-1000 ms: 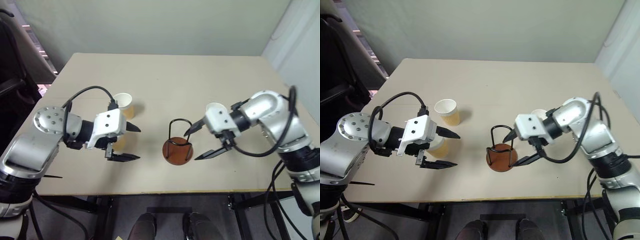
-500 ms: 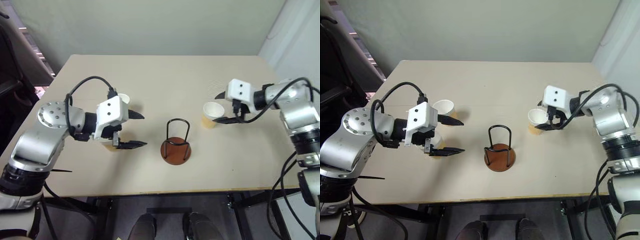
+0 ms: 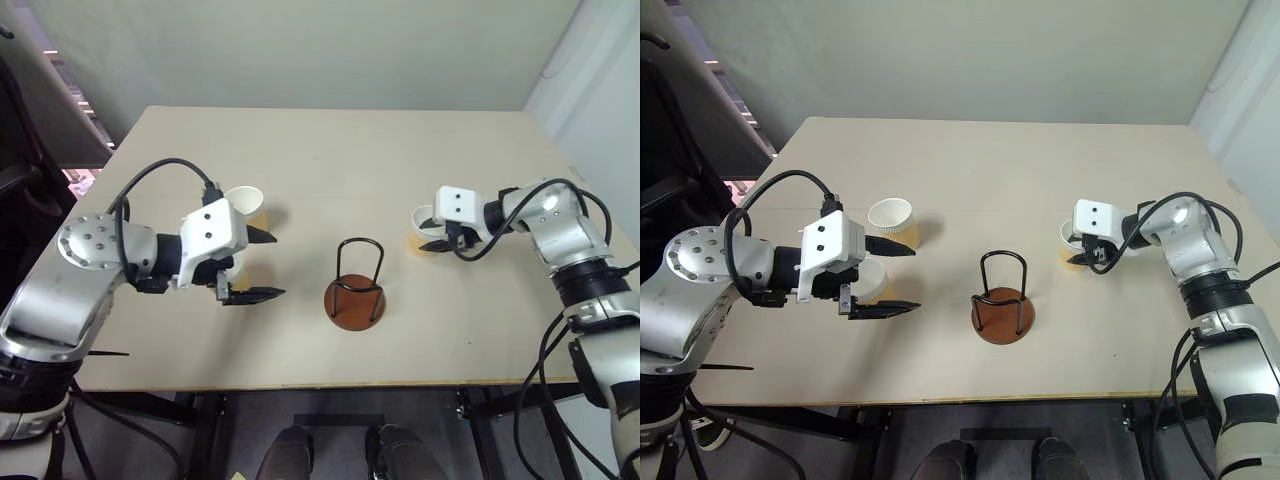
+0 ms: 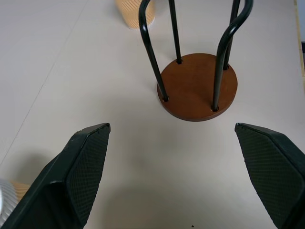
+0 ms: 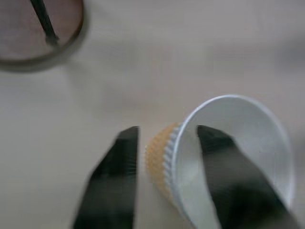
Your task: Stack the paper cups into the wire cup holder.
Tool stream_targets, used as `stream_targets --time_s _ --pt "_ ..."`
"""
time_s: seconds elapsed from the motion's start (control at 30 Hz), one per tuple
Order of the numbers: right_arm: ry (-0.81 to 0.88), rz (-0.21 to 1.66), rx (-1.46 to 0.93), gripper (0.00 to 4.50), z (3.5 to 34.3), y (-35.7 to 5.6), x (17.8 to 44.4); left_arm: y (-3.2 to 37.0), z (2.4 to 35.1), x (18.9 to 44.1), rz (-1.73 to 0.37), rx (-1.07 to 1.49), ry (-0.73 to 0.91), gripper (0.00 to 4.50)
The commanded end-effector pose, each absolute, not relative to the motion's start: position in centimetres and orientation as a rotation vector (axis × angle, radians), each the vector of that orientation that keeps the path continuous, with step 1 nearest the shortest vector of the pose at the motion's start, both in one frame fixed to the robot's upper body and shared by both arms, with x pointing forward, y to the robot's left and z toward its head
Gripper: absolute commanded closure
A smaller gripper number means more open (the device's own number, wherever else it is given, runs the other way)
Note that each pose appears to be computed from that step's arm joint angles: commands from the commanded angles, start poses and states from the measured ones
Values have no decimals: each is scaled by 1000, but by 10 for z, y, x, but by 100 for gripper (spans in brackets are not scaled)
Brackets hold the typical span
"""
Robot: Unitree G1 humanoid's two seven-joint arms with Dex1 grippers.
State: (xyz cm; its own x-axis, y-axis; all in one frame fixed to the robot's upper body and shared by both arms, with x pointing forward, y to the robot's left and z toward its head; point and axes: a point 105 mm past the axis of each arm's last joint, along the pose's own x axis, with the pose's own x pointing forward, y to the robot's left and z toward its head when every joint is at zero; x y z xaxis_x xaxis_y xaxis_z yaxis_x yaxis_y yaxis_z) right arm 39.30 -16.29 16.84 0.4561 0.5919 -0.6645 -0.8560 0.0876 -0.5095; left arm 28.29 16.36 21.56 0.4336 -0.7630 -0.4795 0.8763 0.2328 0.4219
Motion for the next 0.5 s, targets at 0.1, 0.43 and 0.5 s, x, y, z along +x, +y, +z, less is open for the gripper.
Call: stream_targets --time_s 0.1,0.43,0.5 --pt "233 1068 -1027 446 195 -162 399 164 226 282 -1120 739 150 0" --pt "-67 1282 -841 446 321 -141 321 173 227 290 -1103 761 160 0" --pt "-101 1407 -785 446 334 -128 289 179 225 291 -1094 770 177 0"
